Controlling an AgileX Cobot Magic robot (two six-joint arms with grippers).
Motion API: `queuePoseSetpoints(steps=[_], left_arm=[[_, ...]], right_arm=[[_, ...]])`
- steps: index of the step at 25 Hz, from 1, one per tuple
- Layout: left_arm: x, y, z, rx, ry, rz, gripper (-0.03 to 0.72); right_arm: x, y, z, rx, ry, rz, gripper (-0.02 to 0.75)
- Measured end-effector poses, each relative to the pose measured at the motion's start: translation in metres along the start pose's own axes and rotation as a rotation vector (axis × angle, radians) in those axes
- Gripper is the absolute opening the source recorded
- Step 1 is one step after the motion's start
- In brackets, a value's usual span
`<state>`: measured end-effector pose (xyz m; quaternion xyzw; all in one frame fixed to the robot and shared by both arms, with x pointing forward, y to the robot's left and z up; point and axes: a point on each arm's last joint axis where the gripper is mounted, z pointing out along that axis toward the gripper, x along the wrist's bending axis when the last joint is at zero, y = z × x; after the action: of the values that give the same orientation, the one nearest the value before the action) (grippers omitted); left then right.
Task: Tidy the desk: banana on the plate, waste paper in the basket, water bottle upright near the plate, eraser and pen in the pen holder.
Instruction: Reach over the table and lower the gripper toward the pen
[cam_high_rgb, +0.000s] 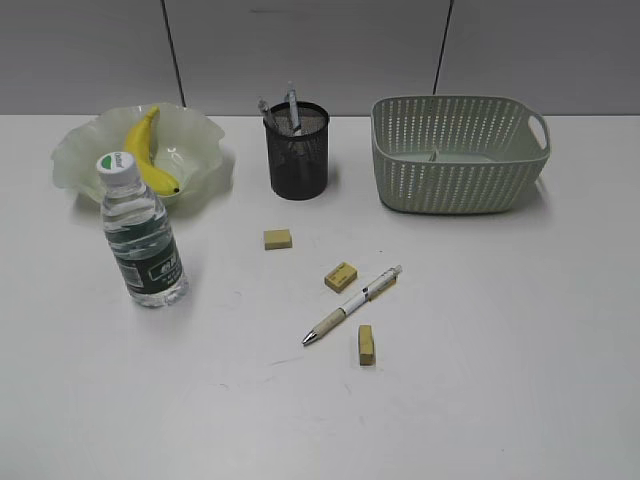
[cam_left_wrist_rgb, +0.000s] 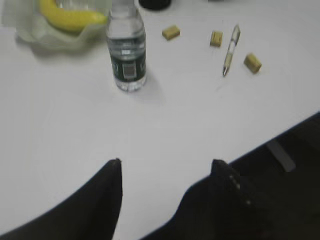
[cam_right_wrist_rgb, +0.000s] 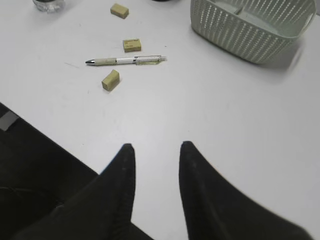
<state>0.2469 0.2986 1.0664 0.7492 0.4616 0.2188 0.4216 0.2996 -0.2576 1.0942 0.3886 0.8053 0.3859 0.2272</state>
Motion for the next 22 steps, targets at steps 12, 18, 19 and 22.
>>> queuePoseSetpoints(steps=[12,18,19,22], left_arm=[[0.001,-0.012,-0.011,-0.138,-0.009,-0.007,0.346],[0.001,-0.012,-0.011,-0.138,-0.009,-0.007,0.340],[0.002,-0.012,-0.012,-0.141,-0.010,-0.007,0.340],[0.002,-0.013,-0.013,-0.150,-0.010,-0.007,0.339]], right_arm=[[0.002,0.125,0.146,0.457,0.002,0.374,0.255],[0.016,0.143,0.244,0.708,-0.007,0.699,0.263],[0.018,0.145,0.256,0.729,-0.001,0.750,0.277],[0.025,0.137,0.295,0.819,-0.027,0.882,0.364]])
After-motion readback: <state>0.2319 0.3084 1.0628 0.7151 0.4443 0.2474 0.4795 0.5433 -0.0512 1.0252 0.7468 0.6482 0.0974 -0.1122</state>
